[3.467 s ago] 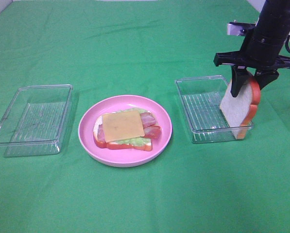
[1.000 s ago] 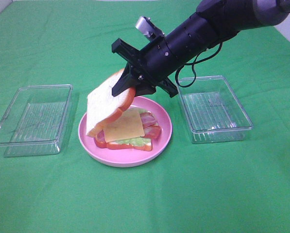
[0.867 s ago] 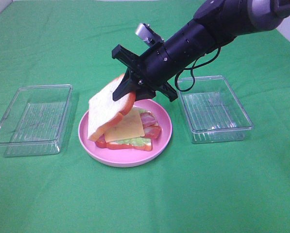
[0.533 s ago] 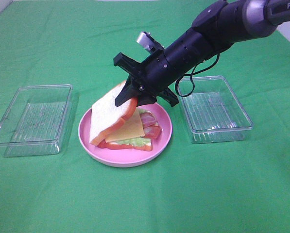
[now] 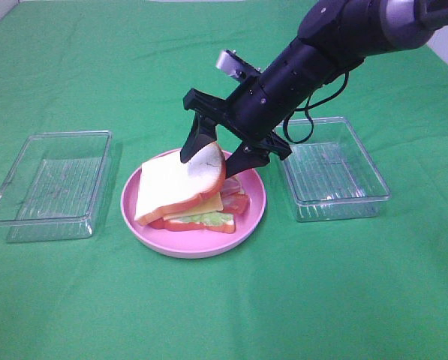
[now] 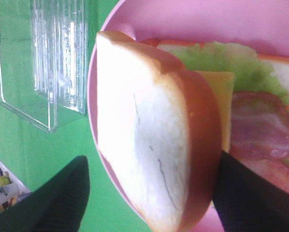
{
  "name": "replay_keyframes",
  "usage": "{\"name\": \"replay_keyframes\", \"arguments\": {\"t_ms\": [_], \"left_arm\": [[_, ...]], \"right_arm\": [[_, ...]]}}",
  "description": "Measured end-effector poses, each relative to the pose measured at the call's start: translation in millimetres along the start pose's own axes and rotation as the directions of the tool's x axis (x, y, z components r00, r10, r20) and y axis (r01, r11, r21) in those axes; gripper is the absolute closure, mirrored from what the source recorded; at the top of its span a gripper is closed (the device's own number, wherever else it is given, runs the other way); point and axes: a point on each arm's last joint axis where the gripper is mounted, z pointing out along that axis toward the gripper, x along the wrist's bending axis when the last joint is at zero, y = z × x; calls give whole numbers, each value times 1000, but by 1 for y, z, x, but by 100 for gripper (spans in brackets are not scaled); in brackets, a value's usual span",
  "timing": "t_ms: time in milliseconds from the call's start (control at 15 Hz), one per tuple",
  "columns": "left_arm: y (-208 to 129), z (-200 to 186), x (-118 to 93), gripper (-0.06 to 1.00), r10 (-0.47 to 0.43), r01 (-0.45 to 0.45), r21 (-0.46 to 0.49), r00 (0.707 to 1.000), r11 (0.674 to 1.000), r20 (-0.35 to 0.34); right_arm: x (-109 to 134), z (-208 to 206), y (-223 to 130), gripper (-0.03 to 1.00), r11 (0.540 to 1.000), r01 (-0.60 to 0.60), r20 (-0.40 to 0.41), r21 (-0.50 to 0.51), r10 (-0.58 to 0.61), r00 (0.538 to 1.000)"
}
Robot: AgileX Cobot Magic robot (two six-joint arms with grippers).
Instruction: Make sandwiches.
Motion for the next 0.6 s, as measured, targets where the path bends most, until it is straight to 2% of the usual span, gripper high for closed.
{"name": "replay_keyframes", "arguments": {"t_ms": [200, 267, 400, 467, 600], "left_arm": [[0, 0, 0, 6, 0, 0, 0, 1000, 1000, 0], [0, 0, 0, 6, 0, 0, 0, 1000, 1000, 0], [0, 0, 0, 6, 0, 0, 0, 1000, 1000, 0], [0, 0, 0, 6, 0, 0, 0, 1000, 1000, 0], [0, 0, 0, 6, 0, 0, 0, 1000, 1000, 0]], "right_arm": [[-2, -11, -2, 28, 1000, 21, 99, -8, -20, 995], [2, -34, -4, 28, 998, 51, 215, -48, -39, 976], [7, -64, -8, 27, 991, 81, 336, -109, -40, 941], [8, -80, -10, 26, 988, 88, 379, -129, -33, 925], [6, -107, -12, 26, 981, 85, 402, -174, -8, 916]]}}
